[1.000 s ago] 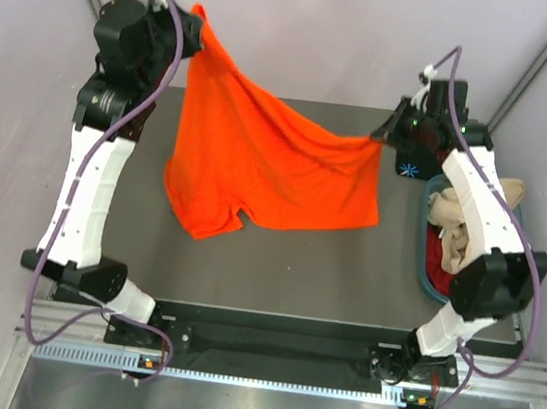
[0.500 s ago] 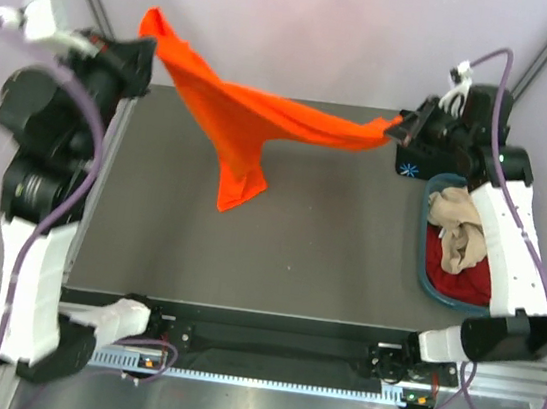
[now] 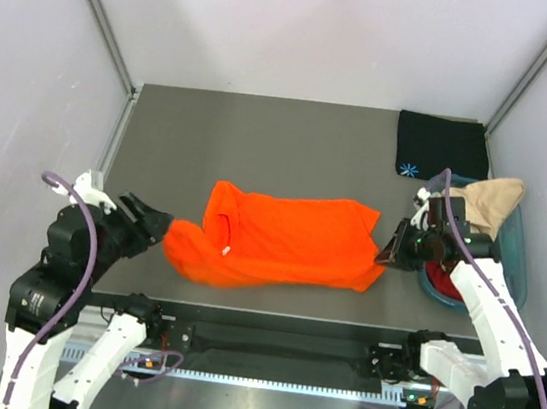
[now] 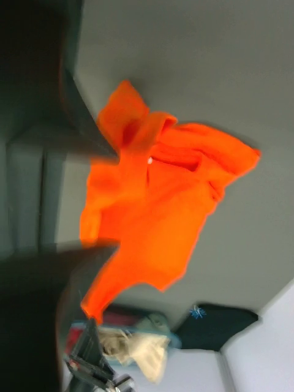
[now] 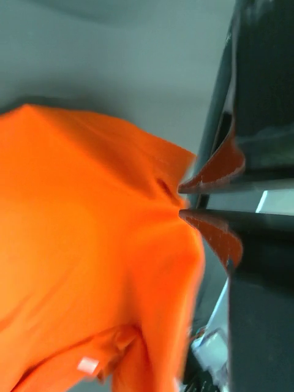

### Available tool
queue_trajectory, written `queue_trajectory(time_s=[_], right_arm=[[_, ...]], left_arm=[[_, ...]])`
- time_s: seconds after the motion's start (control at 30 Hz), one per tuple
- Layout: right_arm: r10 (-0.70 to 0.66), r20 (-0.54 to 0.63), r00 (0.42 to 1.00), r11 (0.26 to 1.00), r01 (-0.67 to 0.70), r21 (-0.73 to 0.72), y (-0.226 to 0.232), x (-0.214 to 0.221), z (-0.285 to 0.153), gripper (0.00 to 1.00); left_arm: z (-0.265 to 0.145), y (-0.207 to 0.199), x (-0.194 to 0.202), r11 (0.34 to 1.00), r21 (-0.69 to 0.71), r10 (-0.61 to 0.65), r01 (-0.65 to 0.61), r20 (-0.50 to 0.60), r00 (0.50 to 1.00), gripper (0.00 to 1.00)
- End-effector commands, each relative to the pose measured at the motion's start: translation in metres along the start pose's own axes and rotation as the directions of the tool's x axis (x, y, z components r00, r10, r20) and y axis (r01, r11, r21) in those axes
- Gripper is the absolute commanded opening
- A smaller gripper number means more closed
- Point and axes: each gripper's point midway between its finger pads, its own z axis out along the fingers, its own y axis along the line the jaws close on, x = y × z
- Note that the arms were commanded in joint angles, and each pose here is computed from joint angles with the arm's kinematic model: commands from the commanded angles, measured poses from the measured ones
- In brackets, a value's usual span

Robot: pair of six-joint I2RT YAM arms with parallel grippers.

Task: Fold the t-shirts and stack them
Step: Flatten the tshirt out

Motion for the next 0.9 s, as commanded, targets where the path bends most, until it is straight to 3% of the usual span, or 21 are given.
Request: queue_trajectory(time_s=[0.0, 0.03, 0.17, 0.27, 0.33, 0.47, 0.53, 0.7, 0.87], right_arm=[[-0.047, 0.0, 0.999, 0.999, 0.047, 0.018, -0.008, 0.005, -0.002, 0.18], [-0.053, -0.003, 0.999, 0.998, 0.053, 0.025, -0.009, 0.004, -0.002, 0.22], [-0.106, 0.045, 0.993, 0.994, 0.104, 0.041, -0.002, -0.023, -0.006, 0.36], [-0.12, 0.04, 0.992, 0.991, 0.118, 0.062, -0.001, -0.044, 0.007, 0.4], [-0.141, 0.031, 0.989, 0.987, 0.138, 0.085, -0.003, -0.059, 0.027, 0.4], [-0.193, -0.013, 0.981, 0.972, 0.193, 0.132, 0.0, -0.083, 0.067, 0.42], [-0.19, -0.079, 0.979, 0.966, 0.2, 0.162, -0.007, -0.083, 0.093, 0.43], [-0.206, -0.105, 0.973, 0.952, 0.224, 0.207, -0.006, -0.12, 0.132, 0.45], [-0.219, -0.125, 0.968, 0.945, 0.242, 0.219, 0.004, -0.144, 0.157, 0.46]], left_arm=[[-0.013, -0.002, 0.002, 0.996, 0.017, -0.089, 0.089, 0.009, 0.996, 0.77], [-0.015, -0.003, -0.006, 0.998, 0.019, -0.061, 0.06, 0.038, 0.997, 0.99], [-0.003, -0.012, -0.033, 0.999, -0.017, 0.04, -0.038, 0.092, 0.995, 0.98], [0.044, -0.025, -0.023, 0.994, -0.009, 0.108, -0.108, -0.027, 0.994, 0.89], [0.087, -0.021, 0.011, 0.991, -0.019, 0.125, -0.132, -0.218, 0.968, 0.87], [0.161, 0.006, 0.057, 0.975, -0.121, 0.114, -0.184, -0.438, 0.892, 0.91], [0.185, 0.016, 0.068, 0.964, -0.116, 0.156, -0.238, -0.479, 0.864, 0.94], [0.241, 0.038, 0.107, 0.938, -0.153, 0.144, -0.31, -0.641, 0.754, 0.91], [0.281, 0.043, 0.13, 0.94, -0.161, 0.113, -0.302, -0.686, 0.719, 0.85]])
